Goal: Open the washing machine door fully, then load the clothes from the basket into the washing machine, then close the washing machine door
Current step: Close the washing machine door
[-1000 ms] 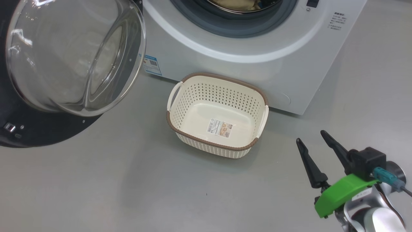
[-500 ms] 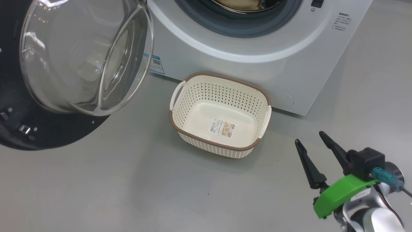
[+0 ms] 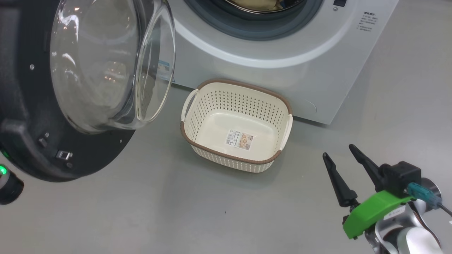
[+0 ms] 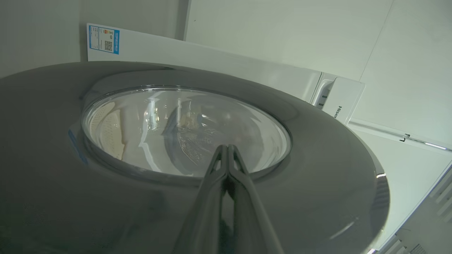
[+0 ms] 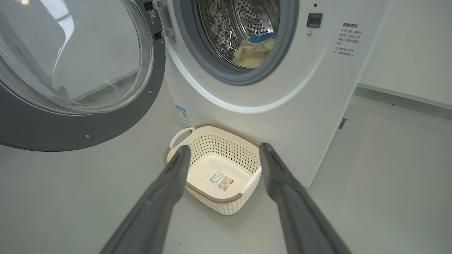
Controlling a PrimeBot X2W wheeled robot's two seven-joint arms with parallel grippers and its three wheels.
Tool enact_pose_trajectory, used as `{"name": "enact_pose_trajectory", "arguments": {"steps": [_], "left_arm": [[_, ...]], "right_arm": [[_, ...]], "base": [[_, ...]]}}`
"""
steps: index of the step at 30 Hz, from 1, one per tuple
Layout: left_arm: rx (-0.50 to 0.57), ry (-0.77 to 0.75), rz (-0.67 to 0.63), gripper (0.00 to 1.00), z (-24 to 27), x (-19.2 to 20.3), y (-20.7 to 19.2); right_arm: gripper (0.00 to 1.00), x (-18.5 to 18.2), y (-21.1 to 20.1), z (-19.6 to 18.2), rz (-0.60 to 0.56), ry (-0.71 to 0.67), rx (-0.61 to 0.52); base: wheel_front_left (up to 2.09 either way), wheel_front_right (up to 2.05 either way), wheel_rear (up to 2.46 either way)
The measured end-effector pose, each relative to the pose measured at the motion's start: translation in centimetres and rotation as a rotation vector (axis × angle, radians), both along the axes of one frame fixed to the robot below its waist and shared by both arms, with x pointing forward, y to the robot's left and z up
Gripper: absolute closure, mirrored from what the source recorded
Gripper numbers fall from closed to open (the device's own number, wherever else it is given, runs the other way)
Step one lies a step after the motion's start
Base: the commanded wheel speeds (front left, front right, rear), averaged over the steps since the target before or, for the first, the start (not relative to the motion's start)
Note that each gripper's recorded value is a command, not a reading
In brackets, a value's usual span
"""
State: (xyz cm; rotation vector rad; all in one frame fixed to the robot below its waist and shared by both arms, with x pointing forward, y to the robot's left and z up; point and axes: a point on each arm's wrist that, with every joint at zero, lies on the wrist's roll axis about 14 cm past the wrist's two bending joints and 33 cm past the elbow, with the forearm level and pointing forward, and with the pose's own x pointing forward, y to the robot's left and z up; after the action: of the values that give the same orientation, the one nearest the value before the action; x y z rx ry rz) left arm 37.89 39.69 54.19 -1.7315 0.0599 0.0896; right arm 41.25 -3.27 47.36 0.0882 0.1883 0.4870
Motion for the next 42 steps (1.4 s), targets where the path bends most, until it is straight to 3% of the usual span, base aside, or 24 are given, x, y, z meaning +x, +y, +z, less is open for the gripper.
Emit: {"name": "enact_pose_trajectory", "arguments": {"steps": [7, 22, 42], "left_arm": [[0.037, -0.023, -0.078, 1.00, 0.5, -0.5, -1.3], [0.060, -0.106, -0.306, 1.00, 1.1, -0.1, -7.9], [0.042, -0.192, -0.538, 1.00, 1.9, 3.0, -16.8]], "right_arm": [[0.00, 0.0, -0.1, -0.2, -0.003, 0.007, -0.002], [0.00, 0.2, -1.4, -0.5, -0.042, 0.008, 0.011], [0.00, 0.7, -4.6, -0.7, -0.145, 0.002, 0.034]], "base": [[0.00, 0.00, 0.00], [0.00, 0.00, 0.00], [0.00, 0.00, 0.00]]}}
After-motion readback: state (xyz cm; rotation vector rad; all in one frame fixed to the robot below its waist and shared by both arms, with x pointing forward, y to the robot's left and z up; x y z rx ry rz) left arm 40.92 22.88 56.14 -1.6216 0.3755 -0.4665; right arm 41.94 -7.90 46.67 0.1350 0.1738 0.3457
